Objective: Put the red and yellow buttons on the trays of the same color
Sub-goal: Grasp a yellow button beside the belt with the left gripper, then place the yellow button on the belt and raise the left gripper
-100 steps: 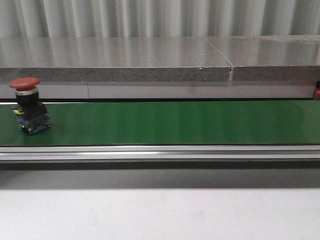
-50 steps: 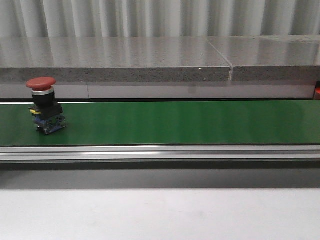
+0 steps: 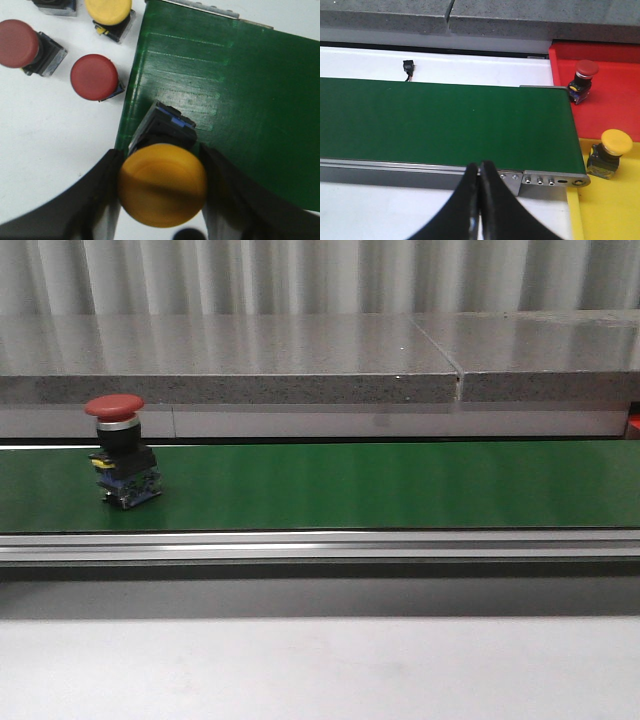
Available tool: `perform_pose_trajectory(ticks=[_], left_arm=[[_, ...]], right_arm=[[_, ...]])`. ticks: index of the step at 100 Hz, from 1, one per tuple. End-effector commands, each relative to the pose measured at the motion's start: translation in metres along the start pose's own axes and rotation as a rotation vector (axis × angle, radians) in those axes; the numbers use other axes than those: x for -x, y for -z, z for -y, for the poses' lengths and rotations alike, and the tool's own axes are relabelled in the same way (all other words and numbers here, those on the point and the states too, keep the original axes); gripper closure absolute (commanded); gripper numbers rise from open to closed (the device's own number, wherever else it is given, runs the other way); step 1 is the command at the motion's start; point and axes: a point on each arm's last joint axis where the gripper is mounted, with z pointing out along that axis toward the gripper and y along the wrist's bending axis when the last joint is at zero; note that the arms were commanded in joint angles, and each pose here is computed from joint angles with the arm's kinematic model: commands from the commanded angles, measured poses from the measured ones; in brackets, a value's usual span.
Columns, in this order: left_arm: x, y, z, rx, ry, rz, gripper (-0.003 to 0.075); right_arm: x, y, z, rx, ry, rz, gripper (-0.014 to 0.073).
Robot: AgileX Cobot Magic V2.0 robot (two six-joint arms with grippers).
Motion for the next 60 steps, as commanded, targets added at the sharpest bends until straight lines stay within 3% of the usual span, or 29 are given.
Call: perform_pose_trajectory(ticks=[1,27,32,47,60], left_arm=[[0.009,0.01,0.006,-0.007,-0.019,0.089,0.048],[0.013,-0.01,0.01,-0.02,-0.051,0.035,0.0468],[0.013,-0.01,0.012,-0.04,-0.057,0.037,0.0425],[0.014,-0.009,0.016,-0.088,-0.064,0.052,0.02],[0.017,0.003,0.017,-0.09,-0.077,0.134,0.0209]], right_arm=[[0.014,0.003,0.0,-0.002,0.002,0.093,0.0697],[0.014,0.003,0.0,-0.002,0.002,0.093,0.0697],[0.014,0.003,0.0,-0.002,0.002,0.093,0.0697],[0.014,0.003,0.0,-0.002,0.002,0.093,0.0697],[0.014,0.003,0.0,-0.002,0.002,0.093,0.0697]])
